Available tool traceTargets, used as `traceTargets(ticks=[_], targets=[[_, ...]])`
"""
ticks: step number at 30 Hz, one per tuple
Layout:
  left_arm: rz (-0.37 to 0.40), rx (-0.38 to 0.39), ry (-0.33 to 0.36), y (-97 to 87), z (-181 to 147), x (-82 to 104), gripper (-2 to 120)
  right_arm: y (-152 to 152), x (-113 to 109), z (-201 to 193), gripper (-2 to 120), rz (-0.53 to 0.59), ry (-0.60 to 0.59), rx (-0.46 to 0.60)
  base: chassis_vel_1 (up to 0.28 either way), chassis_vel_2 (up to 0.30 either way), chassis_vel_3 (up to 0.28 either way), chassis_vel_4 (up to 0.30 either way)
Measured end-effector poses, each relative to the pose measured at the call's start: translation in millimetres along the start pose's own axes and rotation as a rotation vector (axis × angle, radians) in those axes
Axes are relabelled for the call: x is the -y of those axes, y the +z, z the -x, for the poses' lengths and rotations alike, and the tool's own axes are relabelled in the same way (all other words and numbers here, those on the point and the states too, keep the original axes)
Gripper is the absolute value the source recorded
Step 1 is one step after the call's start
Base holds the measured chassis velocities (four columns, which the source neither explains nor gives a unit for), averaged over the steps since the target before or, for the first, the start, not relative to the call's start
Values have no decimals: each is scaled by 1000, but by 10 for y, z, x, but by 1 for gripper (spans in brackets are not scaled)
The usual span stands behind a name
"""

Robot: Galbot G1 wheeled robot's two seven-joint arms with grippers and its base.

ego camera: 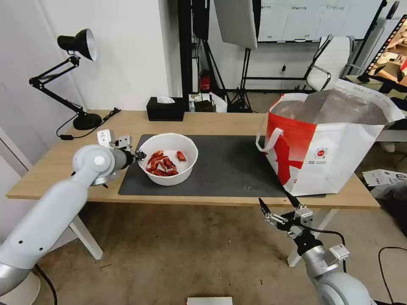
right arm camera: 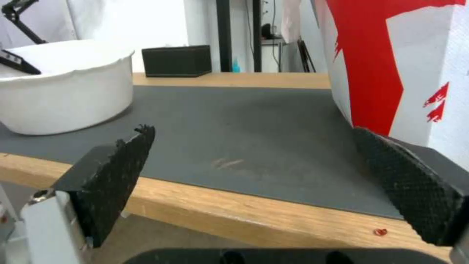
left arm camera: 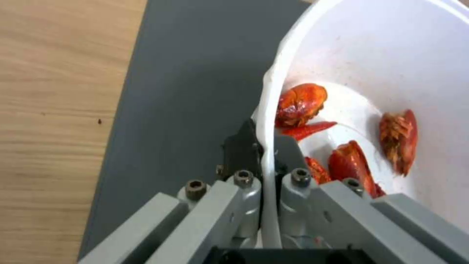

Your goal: Pick up the trash from the table and place it into the takeout bag.

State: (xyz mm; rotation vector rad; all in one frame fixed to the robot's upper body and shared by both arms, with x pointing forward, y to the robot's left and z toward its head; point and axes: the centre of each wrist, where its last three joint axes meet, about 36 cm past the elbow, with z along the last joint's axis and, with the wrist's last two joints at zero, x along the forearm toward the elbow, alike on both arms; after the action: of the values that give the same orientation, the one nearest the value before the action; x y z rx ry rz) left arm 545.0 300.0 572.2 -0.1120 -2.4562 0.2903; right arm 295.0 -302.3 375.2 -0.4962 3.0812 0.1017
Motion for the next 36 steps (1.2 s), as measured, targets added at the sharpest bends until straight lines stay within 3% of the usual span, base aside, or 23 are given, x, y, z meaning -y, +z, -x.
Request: traceTargets(ticks=[7,9,10,12,14,18,19,22,23,24,26,29,30,33,34,36], targets=[[24,56,-2,-60,-76,48,0,0,0,0,100,0,0,0,0,0,0,0],[57,139,45,-183,-161,194,0,0,0,0,100,0,0,0,0,0,0,0],[57,139,45,-183,-161,194,0,0,0,0,100,0,0,0,0,0,0,0],[97,223,98,-370,-245,447,0,0,0,0,100,0,0,0,0,0,0,0],[107,243,113,-424,-266,533,0,0,0,0,100,0,0,0,0,0,0,0],[191,326,200,-769,-352,1196,0,0,0,0,100,0,0,0,0,0,0,0],[191,326,200,-769,-352,1196,0,0,0,0,100,0,0,0,0,0,0,0],[239,371,250,-1079,-419,1684,0,0,0,0,100,0,0,0,0,0,0,0],[239,371,250,-1079,-419,1684,0,0,0,0,100,0,0,0,0,0,0,0],[256,380,268,-1183,-419,1895,0,0,0,0,100,0,0,0,0,0,0,0],[263,383,278,-1228,-415,1996,0,0,0,0,100,0,0,0,0,0,0,0],[275,397,306,-1493,-371,2541,0,0,0,0,100,0,0,0,0,0,0,0],[275,397,306,-1493,-371,2541,0,0,0,0,100,0,0,0,0,0,0,0],[285,395,311,-1634,-293,2976,0,0,0,0,100,0,0,0,0,0,0,0],[285,395,311,-1634,-293,2976,0,0,0,0,100,0,0,0,0,0,0,0],[305,388,305,-1682,-206,3361,0,0,0,0,100,0,0,0,0,0,0,0]])
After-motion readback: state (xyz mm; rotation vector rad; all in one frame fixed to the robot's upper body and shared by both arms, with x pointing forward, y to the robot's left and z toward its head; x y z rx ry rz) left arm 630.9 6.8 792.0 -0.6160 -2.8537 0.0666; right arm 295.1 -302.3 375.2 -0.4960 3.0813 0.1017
